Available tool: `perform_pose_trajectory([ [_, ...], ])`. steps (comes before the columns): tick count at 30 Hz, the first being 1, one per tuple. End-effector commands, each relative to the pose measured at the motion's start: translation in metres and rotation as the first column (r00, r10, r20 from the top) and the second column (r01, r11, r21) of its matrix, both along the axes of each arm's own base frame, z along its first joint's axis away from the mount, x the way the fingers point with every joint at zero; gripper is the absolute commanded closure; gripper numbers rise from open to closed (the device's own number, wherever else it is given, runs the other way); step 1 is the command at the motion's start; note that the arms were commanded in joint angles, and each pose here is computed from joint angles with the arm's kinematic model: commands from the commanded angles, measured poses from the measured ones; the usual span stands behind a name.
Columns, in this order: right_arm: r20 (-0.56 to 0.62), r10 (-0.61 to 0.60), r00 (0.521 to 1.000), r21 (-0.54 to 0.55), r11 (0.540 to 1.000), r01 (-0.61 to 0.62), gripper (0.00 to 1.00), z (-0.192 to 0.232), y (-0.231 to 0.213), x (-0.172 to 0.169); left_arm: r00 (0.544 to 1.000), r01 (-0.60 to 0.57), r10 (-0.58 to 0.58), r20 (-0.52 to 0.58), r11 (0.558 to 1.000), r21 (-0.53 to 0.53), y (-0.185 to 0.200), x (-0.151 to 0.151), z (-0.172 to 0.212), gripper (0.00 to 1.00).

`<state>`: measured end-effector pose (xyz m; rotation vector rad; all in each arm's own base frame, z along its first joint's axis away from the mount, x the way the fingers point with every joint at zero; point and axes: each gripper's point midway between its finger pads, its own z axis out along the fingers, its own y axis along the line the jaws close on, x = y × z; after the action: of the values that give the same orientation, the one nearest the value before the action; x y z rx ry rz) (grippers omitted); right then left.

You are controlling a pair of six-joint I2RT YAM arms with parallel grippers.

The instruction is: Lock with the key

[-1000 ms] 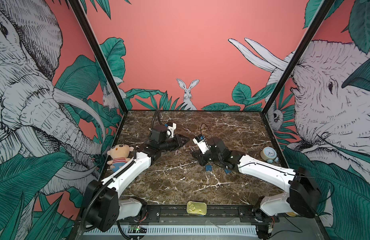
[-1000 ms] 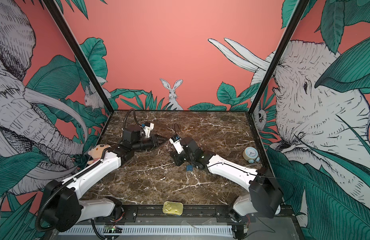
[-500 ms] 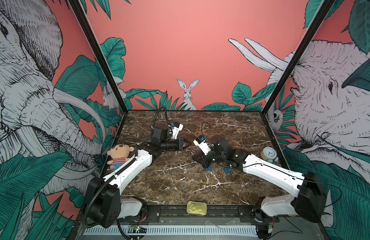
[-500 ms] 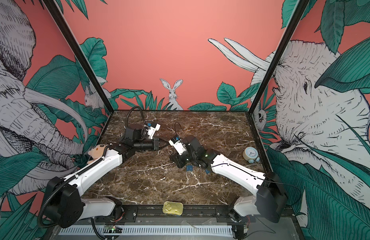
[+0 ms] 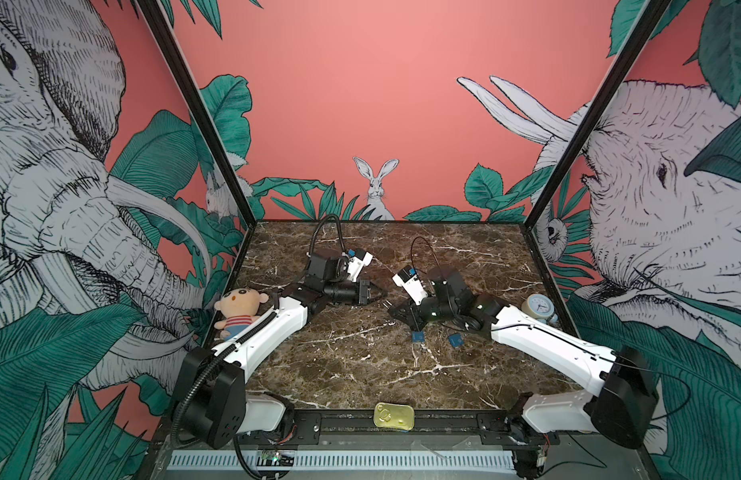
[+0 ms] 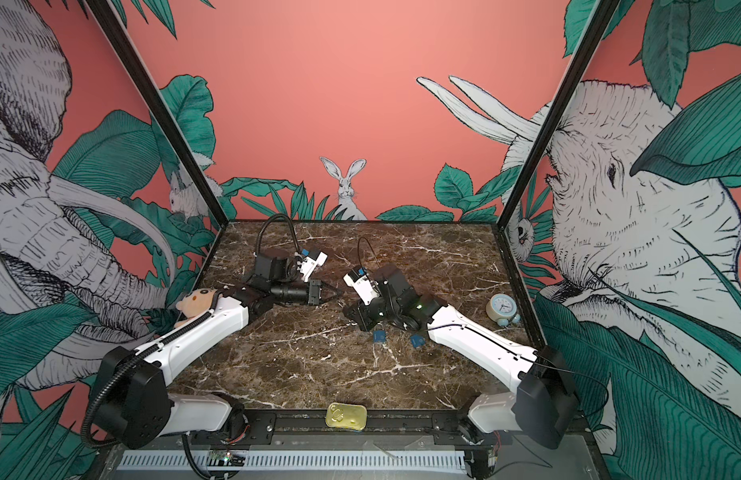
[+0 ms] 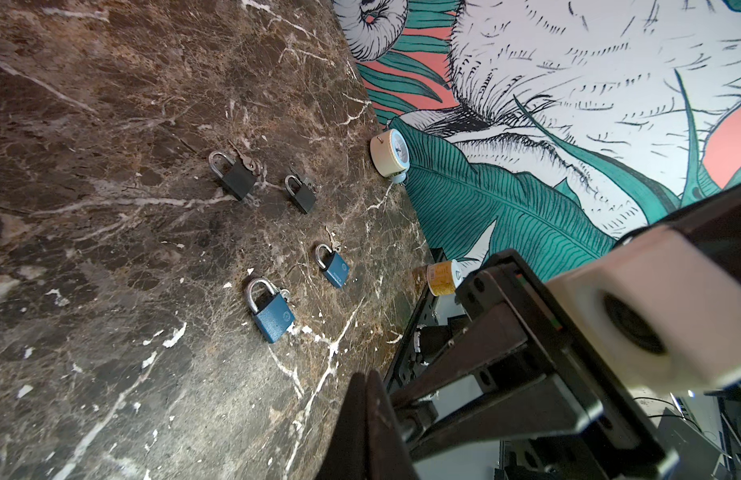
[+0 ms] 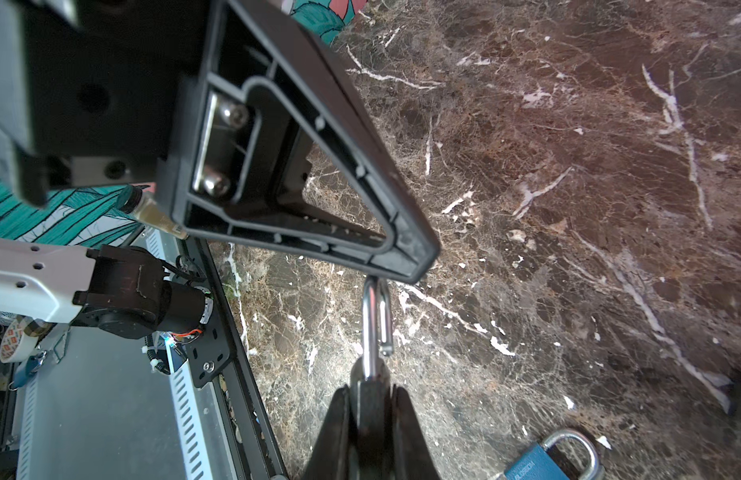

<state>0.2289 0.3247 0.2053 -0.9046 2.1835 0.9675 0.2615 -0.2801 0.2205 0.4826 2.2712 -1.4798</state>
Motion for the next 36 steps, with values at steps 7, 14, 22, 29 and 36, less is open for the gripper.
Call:
perform_pose_trajectory([
  [7, 0.019, -0.011, 1.0, 0.083, 0.997, 0.01, 1.0, 0.024, -0.005, 0.006, 1.0, 0.011, -0.01, 0.029, 1.0, -0.027, 0.001, -0.005, 0.009, 0.84],
  [14, -0.048, 0.028, 0.998, 0.148, 0.989, -0.021, 1.0, 0.026, -0.008, 0.001, 0.999, -0.022, 0.026, 0.031, 0.992, -0.128, 0.007, 0.008, 0.025, 0.75],
  [22, -0.13, 0.093, 0.987, 0.23, 0.971, -0.061, 1.0, 0.031, -0.008, -0.005, 0.998, 0.046, -0.036, 0.058, 0.983, -0.178, 0.005, -0.004, 0.035, 0.74],
  [29, -0.181, 0.137, 0.974, 0.305, 0.949, -0.077, 1.0, 0.04, -0.007, -0.006, 0.994, 0.101, -0.09, 0.063, 0.974, -0.201, 0.004, -0.015, 0.035, 0.74],
  [36, -0.207, 0.146, 0.967, 0.314, 0.946, -0.076, 1.0, 0.039, -0.006, -0.005, 0.992, 0.117, -0.103, 0.074, 0.966, -0.229, 0.004, -0.018, 0.041, 0.77],
])
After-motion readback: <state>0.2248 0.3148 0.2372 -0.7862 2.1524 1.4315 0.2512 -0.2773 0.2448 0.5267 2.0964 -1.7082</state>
